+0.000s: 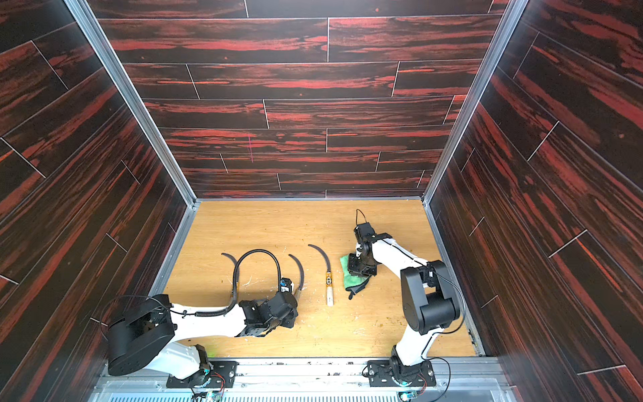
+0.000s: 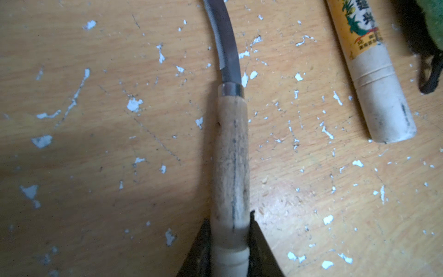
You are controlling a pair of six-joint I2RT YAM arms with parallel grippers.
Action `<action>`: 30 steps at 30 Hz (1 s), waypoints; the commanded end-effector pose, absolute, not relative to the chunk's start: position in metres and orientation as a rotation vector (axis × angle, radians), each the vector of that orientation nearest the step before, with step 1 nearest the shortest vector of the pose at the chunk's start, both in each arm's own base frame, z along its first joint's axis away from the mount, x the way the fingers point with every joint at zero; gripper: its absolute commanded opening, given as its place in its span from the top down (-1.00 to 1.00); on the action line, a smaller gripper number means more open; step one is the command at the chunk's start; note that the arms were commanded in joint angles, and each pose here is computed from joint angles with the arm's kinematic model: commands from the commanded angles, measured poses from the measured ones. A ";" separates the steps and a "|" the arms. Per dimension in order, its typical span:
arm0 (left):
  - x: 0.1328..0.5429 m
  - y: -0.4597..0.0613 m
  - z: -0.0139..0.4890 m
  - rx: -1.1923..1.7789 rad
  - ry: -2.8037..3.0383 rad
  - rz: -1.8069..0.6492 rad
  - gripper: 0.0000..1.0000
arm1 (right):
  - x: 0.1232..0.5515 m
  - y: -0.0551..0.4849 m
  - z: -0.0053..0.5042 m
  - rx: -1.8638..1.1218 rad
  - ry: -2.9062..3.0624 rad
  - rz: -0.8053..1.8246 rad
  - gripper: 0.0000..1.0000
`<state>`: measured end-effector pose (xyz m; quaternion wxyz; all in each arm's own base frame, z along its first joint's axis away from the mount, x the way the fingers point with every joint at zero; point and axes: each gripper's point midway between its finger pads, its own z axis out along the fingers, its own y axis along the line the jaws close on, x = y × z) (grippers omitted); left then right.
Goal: Wipe small sickles with rags
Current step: Place the rag at the center of the board.
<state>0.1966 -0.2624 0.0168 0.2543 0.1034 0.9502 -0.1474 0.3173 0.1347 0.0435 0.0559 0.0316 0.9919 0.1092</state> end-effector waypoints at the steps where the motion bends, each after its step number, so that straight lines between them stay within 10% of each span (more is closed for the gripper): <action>1: 0.197 -0.258 0.022 0.271 2.573 -0.398 0.67 | 0.313 0.131 0.032 0.087 3.050 0.296 0.50; 12: 0.201 -0.259 0.023 0.267 2.568 -0.408 0.67 | 0.311 0.127 0.037 0.076 3.046 0.266 -0.05; 30: 0.210 -0.257 0.038 0.241 2.519 -0.426 0.67 | 0.307 0.124 0.098 0.062 2.927 0.239 -0.25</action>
